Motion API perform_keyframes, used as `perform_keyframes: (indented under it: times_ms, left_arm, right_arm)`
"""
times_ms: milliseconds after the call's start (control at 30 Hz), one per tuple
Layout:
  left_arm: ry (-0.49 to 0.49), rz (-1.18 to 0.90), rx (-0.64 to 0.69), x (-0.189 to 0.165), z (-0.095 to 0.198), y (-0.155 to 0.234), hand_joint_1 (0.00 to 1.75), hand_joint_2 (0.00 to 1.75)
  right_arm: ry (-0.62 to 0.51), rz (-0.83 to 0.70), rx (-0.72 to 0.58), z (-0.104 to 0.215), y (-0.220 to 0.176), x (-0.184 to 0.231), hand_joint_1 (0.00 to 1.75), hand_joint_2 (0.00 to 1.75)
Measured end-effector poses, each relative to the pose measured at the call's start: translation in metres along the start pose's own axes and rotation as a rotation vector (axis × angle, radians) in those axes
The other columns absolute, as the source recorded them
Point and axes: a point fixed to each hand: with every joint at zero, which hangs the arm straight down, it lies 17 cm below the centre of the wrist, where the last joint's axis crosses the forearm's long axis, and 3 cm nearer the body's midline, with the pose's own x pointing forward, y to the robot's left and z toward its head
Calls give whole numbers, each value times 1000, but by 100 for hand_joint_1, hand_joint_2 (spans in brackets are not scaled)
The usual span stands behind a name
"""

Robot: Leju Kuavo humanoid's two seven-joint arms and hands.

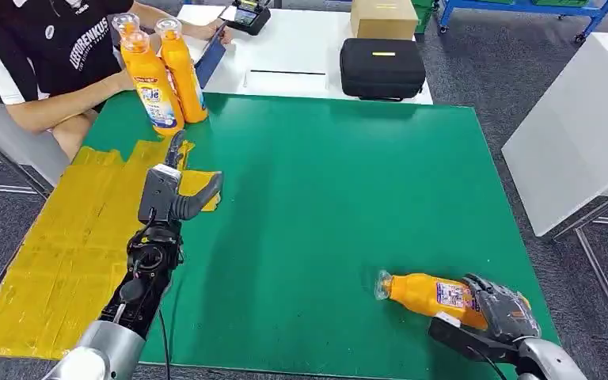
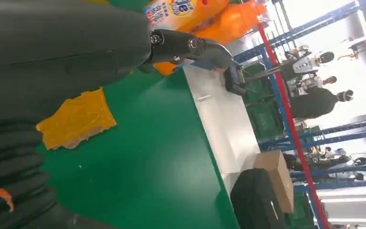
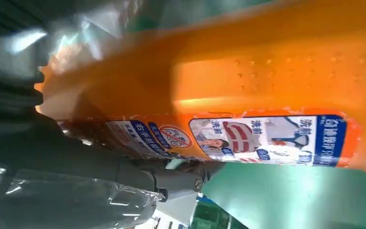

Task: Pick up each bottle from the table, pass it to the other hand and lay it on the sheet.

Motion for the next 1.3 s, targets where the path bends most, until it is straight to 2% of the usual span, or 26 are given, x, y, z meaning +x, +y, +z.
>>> perform_keyframes:
  times_ms: [33,67,100,267,433,500,600,800,967,1133,1300]
  left_arm:
    - [4,2,4,-2,1,1,0,175]
    - [8,3,9,-3,2,3,0,175]
    - [11,4,11,-4,3,4,0,175]
    - [20,9,31,-8,4,12,0,175]
    - [31,6,56,-13,7,19,0,175]
    - [37,5,60,-16,9,20,0,175]
    - [37,11,56,-17,13,19,0,175]
    - [37,46,43,-16,17,15,0,175]
    - [-10,52,-16,5,13,-5,0,175]
    - [-67,59,-111,39,6,-37,0,175]
    - [-129,93,-208,73,6,-69,0,175]
  right_arm:
    - [1,-1,2,0,1,0,138,175]
    - [1,-2,5,-1,1,0,164,175]
    - [1,-3,4,-1,1,0,175,175]
    - [3,1,-8,-7,-3,0,175,175]
    - [-29,17,-84,-17,-16,12,175,175]
    - [-87,0,-149,-24,-28,31,175,175]
    - [-243,-119,-279,-33,-55,86,175,175]
    - [-343,-200,-335,-41,-71,131,175,175]
    - [-600,-531,-508,-26,-118,205,175,175]
    - [-728,-911,-650,-18,-172,256,175,175]
    - [-804,-1107,-663,-26,-205,294,175,175]
